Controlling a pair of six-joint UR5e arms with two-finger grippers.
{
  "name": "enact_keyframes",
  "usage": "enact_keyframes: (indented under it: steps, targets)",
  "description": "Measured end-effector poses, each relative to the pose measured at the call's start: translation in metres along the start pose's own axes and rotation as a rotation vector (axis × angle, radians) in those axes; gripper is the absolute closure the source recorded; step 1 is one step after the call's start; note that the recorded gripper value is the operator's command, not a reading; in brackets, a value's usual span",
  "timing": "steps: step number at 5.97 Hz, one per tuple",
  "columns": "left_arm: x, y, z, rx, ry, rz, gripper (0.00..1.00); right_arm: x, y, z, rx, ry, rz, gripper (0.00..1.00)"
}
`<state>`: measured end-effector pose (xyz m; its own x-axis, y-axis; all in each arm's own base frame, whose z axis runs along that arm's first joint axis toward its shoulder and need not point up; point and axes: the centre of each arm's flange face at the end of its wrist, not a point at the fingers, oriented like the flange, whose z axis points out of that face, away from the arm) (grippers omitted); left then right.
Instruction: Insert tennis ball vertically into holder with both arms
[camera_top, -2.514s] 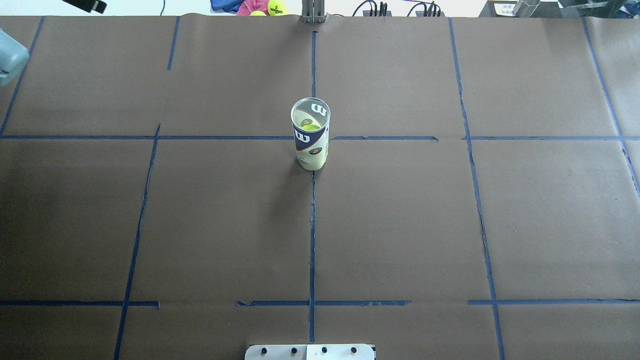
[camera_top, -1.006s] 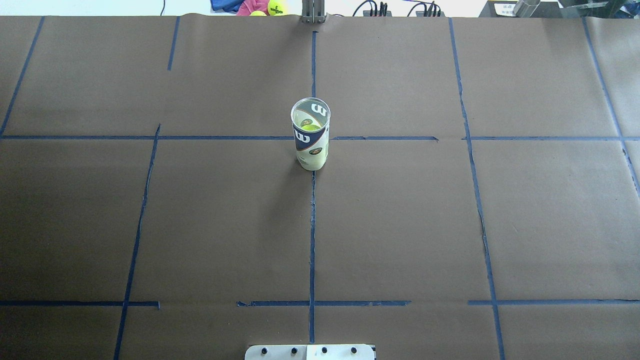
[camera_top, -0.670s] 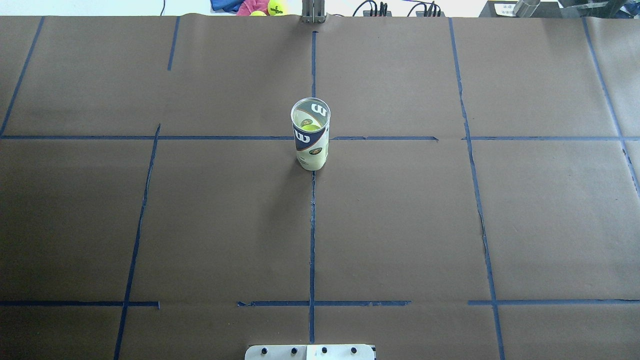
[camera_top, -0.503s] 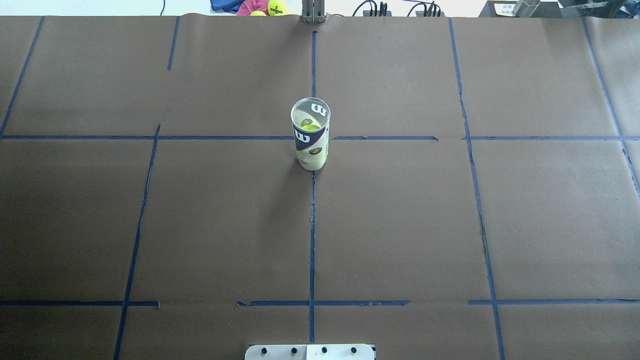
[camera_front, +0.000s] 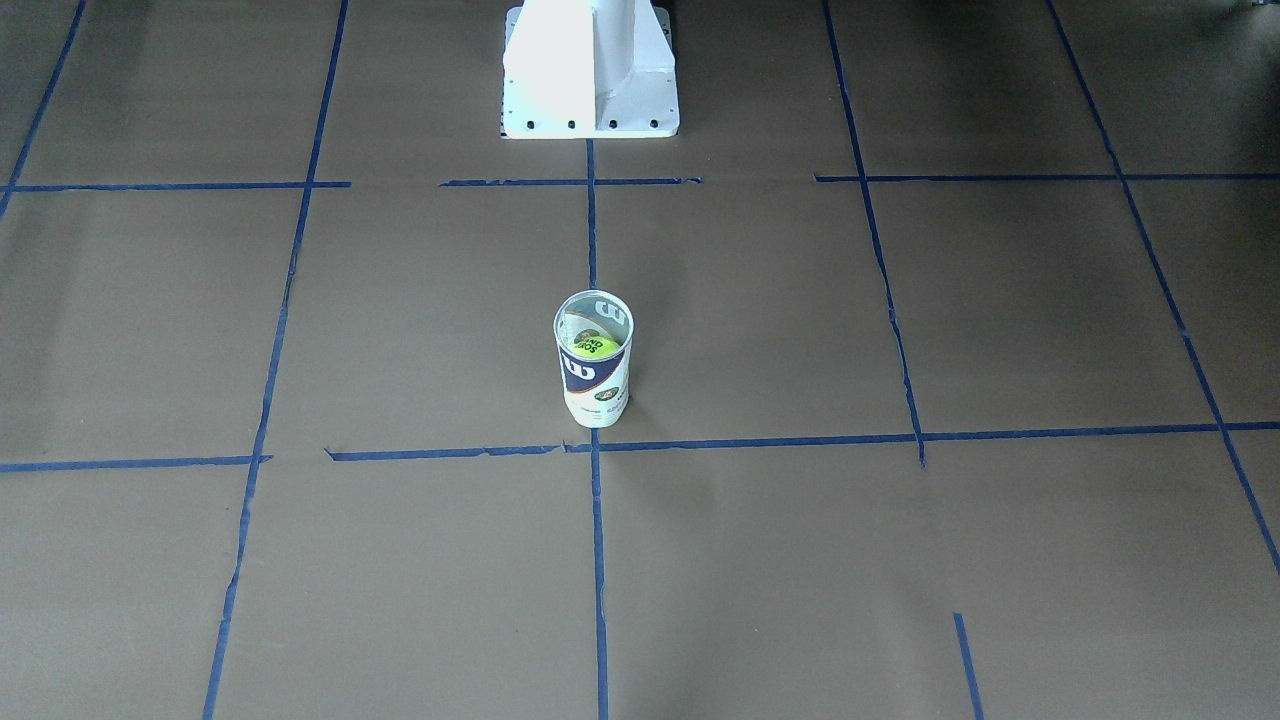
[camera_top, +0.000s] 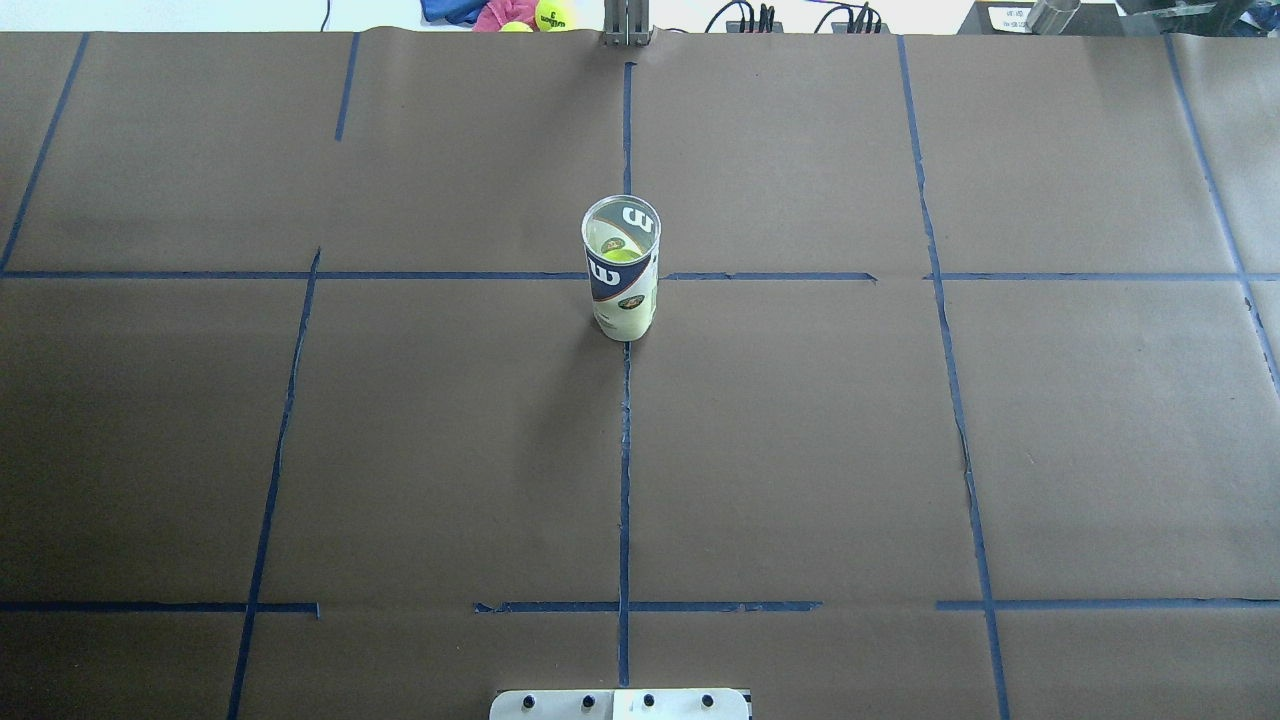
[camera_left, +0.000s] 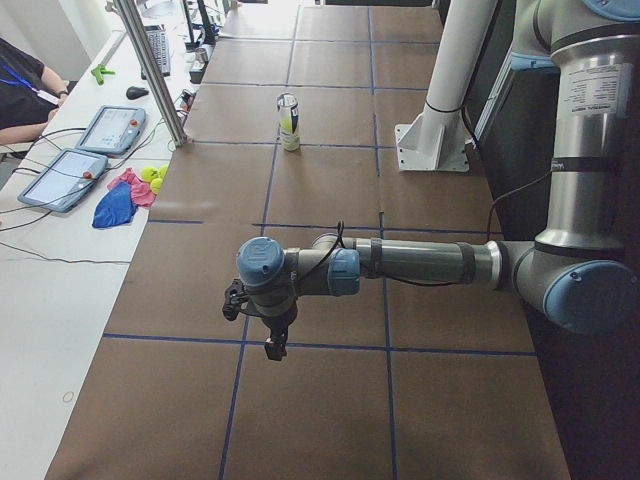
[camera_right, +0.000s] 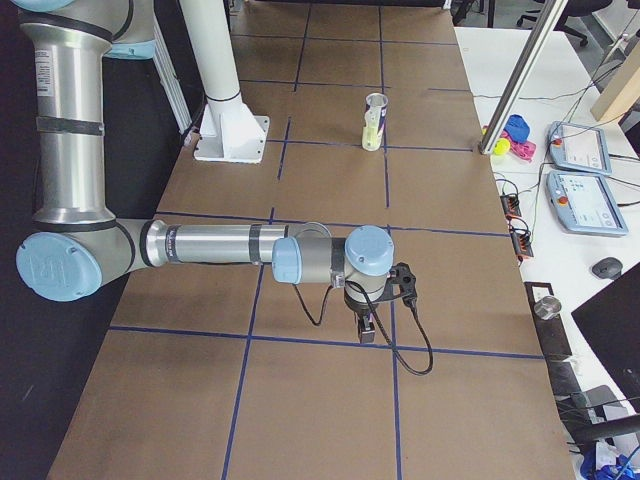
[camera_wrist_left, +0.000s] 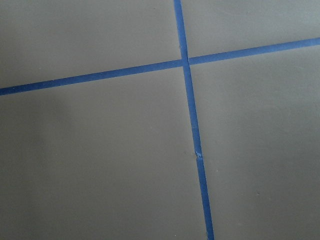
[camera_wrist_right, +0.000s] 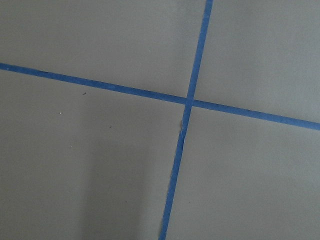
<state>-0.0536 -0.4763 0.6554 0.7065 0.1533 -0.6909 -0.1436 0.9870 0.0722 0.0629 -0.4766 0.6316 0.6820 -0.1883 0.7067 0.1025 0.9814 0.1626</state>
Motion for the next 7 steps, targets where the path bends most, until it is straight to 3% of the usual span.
enact_keyframes:
  steps: [7]
  targets:
    - [-0.0006, 0.0008, 0.0009, -0.002, 0.001, -0.001, 0.0, -0.0048, -0.0019, 0.0048, -0.007, -0.003, -0.012, 0.0]
